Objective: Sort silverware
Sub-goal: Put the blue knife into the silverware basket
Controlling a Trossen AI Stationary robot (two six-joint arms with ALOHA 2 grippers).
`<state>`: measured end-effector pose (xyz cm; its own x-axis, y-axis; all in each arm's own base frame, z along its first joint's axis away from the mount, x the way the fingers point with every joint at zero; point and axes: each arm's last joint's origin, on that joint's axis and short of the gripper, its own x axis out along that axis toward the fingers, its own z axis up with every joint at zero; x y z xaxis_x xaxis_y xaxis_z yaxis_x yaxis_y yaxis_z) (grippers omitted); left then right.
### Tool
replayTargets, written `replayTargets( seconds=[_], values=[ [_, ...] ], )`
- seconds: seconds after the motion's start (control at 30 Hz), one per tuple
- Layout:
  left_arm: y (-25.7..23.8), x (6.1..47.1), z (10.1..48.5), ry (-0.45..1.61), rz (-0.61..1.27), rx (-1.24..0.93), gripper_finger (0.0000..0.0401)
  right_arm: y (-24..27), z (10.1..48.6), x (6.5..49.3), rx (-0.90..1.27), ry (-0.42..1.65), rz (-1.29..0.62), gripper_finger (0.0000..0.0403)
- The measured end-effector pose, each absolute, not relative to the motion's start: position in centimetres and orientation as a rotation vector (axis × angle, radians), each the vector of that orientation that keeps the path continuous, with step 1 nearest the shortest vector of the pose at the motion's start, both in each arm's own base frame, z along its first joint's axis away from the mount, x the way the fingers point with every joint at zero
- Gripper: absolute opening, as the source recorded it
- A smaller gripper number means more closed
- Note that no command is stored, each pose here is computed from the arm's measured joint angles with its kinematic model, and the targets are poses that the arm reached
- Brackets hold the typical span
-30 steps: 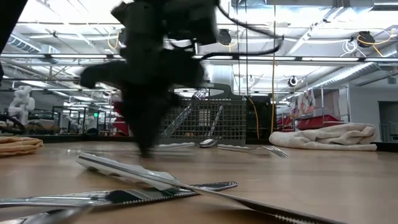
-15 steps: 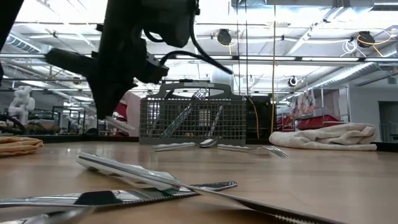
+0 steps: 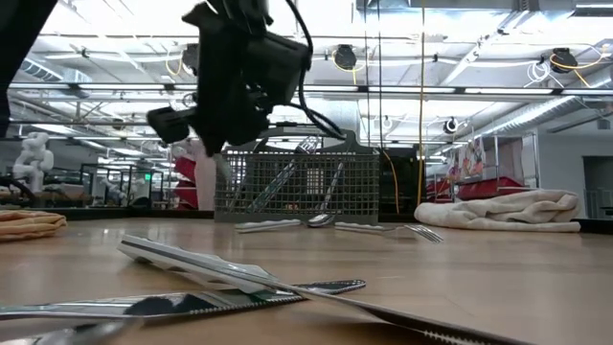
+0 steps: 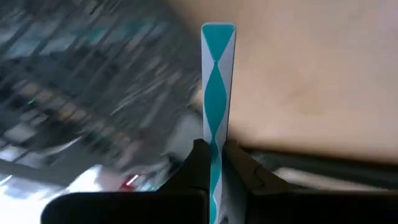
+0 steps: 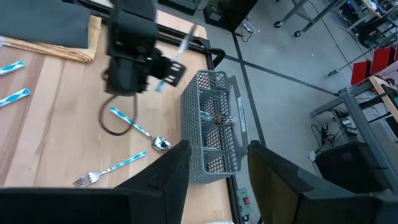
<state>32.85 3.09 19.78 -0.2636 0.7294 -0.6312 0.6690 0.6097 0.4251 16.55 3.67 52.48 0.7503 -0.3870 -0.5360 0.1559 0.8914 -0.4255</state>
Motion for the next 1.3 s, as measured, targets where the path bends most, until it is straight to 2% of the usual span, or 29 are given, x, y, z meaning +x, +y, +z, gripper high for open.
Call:
replayTargets(
  seconds=[0.23, 0.43, 0.6, 0.87, 1.1, 1.3],
  values=[
    [6.7, 32.6, 20.5, 2.085, 0.224, 1.373, 0.0016, 3.7, 52.5, 16.5, -0.327, 0.652, -0.319, 0.0151],
    [7.1, 33.6, 22.1, 2.054, 0.246, 1.415, 0.0016, 3.7, 52.5, 16.6, -0.307, 0.649, -0.326, 0.0151],
    [7.1, 36.6, 23.9, 1.881, 0.288, 1.471, 0.0015, 3.7, 52.5, 16.6, -0.308, 0.647, -0.331, 0.0151],
    [7.6, 41.9, 26.2, 1.548, 0.271, 1.702, 0.0015, 3.7, 52.5, 16.6, -0.283, 0.644, -0.338, 0.0151],
    [8.6, 43.2, 27.7, 1.381, 0.314, 1.766, 0.0015, 3.7, 52.5, 16.6, -0.283, 0.645, -0.333, 0.0151],
    [9.7, 43.1, 27.5, 1.353, 0.214, 1.808, 0.0015, 3.7, 52.5, 16.6, -0.286, 0.646, -0.332, 0.0151]
  ],
)
